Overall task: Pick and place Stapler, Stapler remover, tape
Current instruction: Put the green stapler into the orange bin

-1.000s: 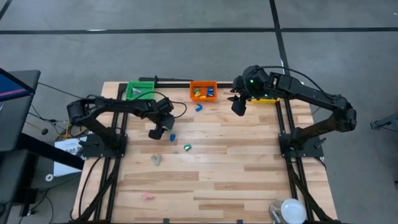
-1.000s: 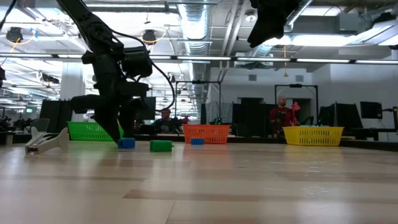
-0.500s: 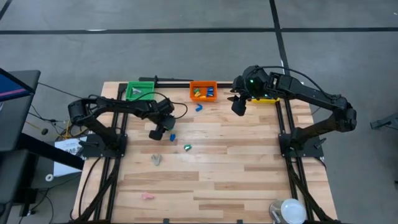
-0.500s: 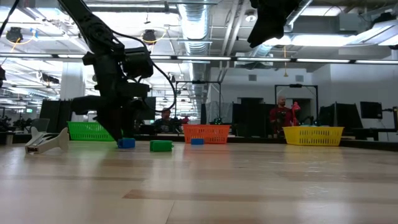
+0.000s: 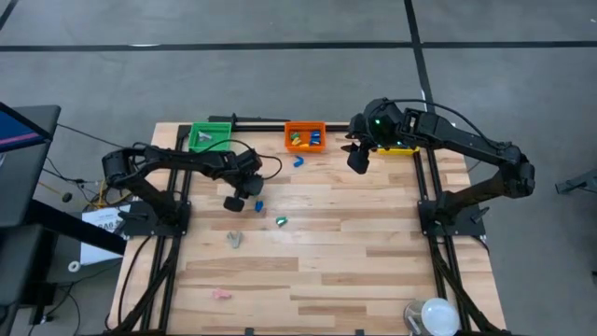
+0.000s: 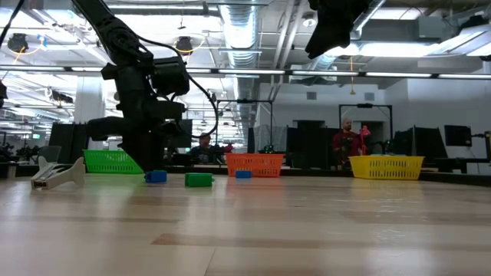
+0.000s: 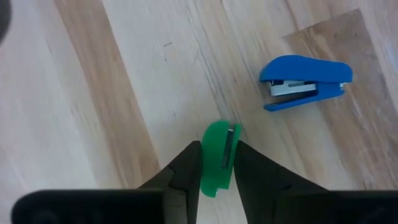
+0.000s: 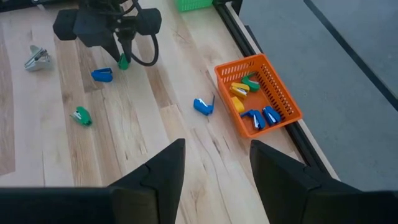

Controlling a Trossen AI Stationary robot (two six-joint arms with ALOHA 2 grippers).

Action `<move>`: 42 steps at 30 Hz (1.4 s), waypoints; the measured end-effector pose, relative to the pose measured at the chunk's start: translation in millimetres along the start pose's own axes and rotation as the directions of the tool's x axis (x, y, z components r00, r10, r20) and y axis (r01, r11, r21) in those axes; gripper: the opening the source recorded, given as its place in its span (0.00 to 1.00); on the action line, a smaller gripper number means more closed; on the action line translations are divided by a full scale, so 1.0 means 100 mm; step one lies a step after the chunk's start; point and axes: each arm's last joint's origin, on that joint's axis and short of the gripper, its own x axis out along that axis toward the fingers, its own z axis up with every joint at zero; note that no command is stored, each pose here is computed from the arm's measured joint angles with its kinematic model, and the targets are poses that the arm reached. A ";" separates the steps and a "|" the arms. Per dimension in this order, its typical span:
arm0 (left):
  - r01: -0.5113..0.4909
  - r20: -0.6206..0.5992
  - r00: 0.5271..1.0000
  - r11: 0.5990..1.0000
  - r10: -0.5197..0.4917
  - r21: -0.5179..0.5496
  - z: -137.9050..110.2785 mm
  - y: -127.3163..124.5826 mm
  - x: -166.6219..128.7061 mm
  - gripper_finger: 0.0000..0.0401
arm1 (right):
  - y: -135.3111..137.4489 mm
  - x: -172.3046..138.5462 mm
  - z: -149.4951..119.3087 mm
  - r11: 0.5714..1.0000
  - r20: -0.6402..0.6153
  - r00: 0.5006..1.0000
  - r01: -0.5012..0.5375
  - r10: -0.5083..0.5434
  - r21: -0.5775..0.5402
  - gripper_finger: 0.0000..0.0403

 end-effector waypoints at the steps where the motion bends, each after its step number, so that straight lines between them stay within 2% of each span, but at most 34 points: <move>1: 0.000 0.000 1.000 1.000 0.000 -0.009 0.00 0.00 0.00 0.19 | 0.00 0.00 0.00 1.000 0.000 1.000 0.000 0.000 0.000 0.43; 8: -0.032 0.035 0.999 0.999 0.033 -0.027 0.03 0.01 -0.11 0.16 | 0.00 0.00 0.00 1.000 0.000 1.000 0.000 0.000 0.000 0.43; 15: -0.143 0.157 0.977 0.989 0.147 -0.042 0.10 0.03 -0.46 0.16 | 0.00 0.00 0.00 1.000 0.000 1.000 0.000 0.000 0.000 0.43; 20: -0.229 0.263 0.928 0.961 0.263 -0.153 0.11 0.08 -0.73 0.16 | 0.00 0.00 0.00 1.000 0.000 1.000 0.000 0.000 0.026 0.43; 26: -0.290 0.372 0.842 0.909 0.391 -0.298 0.13 0.16 -0.95 0.16 | 0.00 0.00 0.00 1.000 0.000 1.000 -0.001 0.001 0.025 0.43; 32: -0.269 0.440 0.772 0.862 0.459 -0.429 0.18 0.23 -1.03 0.16 | 0.00 0.00 0.00 1.000 0.000 1.000 -0.001 0.001 0.025 0.43; 34: -0.233 0.475 0.746 0.851 0.466 -0.470 0.21 0.25 -1.06 0.16 | 0.00 0.00 0.00 1.000 0.000 1.000 -0.001 0.001 0.025 0.43; 40: -0.108 0.521 0.663 0.758 0.537 -0.644 0.26 0.30 -1.14 0.16 | 0.00 0.00 0.00 1.000 0.000 1.000 -0.001 0.001 0.026 0.43; 42: -0.095 0.537 0.638 0.748 0.552 -0.656 0.28 0.32 -1.16 0.16 | 0.00 0.00 0.00 1.000 0.000 1.000 -0.001 0.001 0.026 0.43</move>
